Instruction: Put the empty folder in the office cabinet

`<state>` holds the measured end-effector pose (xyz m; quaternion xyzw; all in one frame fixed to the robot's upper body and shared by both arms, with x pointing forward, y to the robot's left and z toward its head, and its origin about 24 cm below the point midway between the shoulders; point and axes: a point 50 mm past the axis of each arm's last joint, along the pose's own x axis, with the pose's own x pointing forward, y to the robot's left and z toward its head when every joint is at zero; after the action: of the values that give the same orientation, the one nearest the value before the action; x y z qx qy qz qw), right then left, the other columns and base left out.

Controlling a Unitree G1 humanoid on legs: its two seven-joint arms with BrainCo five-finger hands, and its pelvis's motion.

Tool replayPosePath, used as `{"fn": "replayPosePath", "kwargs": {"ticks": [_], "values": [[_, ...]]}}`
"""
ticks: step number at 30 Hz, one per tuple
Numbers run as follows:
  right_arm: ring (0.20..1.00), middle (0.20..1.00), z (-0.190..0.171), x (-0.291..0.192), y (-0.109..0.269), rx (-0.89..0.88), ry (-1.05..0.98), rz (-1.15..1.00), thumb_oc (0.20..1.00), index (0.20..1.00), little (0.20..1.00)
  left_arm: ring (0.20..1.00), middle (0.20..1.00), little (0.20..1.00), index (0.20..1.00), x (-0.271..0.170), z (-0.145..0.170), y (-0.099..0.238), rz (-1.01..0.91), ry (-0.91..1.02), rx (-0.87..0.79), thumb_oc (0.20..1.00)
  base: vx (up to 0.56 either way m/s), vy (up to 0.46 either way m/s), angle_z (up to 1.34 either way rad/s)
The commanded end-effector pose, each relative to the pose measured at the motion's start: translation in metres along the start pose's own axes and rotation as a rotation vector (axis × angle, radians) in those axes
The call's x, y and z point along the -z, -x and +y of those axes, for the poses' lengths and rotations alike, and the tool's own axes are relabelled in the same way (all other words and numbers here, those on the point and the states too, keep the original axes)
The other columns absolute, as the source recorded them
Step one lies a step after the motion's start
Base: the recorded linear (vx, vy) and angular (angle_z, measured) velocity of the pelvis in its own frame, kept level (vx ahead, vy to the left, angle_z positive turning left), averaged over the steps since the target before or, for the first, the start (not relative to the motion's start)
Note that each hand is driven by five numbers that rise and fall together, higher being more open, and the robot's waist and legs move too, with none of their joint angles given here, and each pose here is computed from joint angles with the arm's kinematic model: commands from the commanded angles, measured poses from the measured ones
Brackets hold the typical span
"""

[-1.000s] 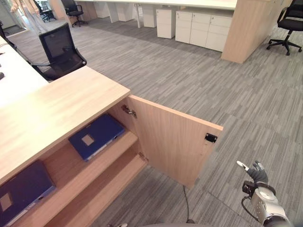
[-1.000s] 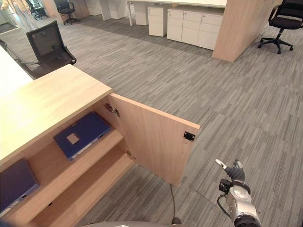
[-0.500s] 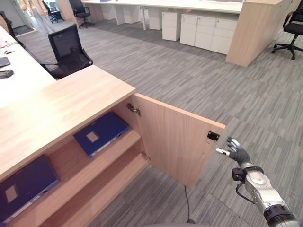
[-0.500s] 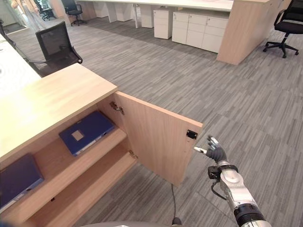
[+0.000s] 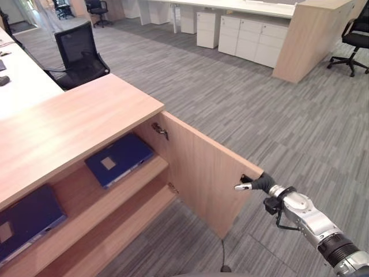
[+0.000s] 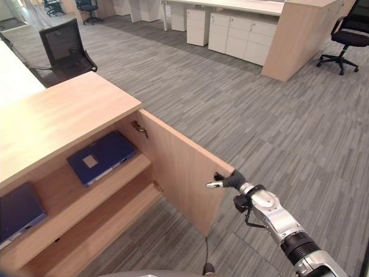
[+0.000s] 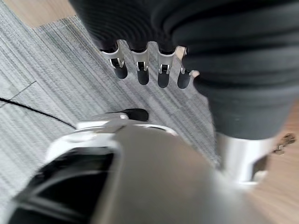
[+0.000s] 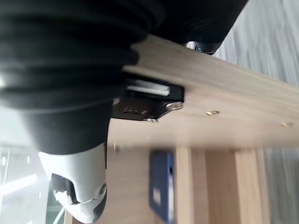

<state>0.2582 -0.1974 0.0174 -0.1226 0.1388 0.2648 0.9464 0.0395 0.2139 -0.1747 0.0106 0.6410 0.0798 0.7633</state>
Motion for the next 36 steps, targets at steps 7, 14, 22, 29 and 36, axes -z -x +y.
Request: {"fn": "replayPosePath", "kwargs": {"ticks": [7, 14, 22, 29, 36], "values": [[1.000, 1.000, 0.143, -0.080, -0.057, -0.558, -0.590, -0.351, 1.000, 1.000, 1.000, 1.000, 1.000, 1.000, 1.000, -0.014, 0.017, -0.001, 0.010, -0.091, -0.079, 1.000, -0.01, 0.009, -0.12], [1.000, 1.000, 0.201, -0.070, -0.053, -0.704, -0.904, -0.230, 1.000, 1.000, 1.000, 1.000, 1.000, 1.000, 1.000, -0.015, 0.004, -0.001, -0.005, -0.047, -0.072, 1.000, -0.03, 0.007, 0.23], [1.000, 1.000, 0.217, -0.052, -0.052, -0.728, -0.915, -0.109, 1.000, 1.000, 1.000, 1.000, 1.000, 1.000, 1.000, -0.013, 0.002, -0.001, -0.015, -0.062, -0.067, 1.000, -0.02, -0.037, 0.20], [1.000, 1.000, 0.206, -0.039, -0.058, -0.668, -0.877, -0.068, 1.000, 1.000, 1.000, 1.000, 1.000, 1.000, 1.000, -0.029, -0.001, -0.002, -0.063, -0.020, -0.072, 1.000, -0.07, -0.031, 0.37], [1.000, 1.000, 0.125, 0.014, -0.042, -0.442, -0.410, 0.044, 1.000, 1.000, 1.000, 1.000, 1.000, 1.000, 1.000, -0.011, 0.010, -0.001, -0.019, -0.020, -0.052, 1.000, 0.01, 0.109, 1.48]]}}
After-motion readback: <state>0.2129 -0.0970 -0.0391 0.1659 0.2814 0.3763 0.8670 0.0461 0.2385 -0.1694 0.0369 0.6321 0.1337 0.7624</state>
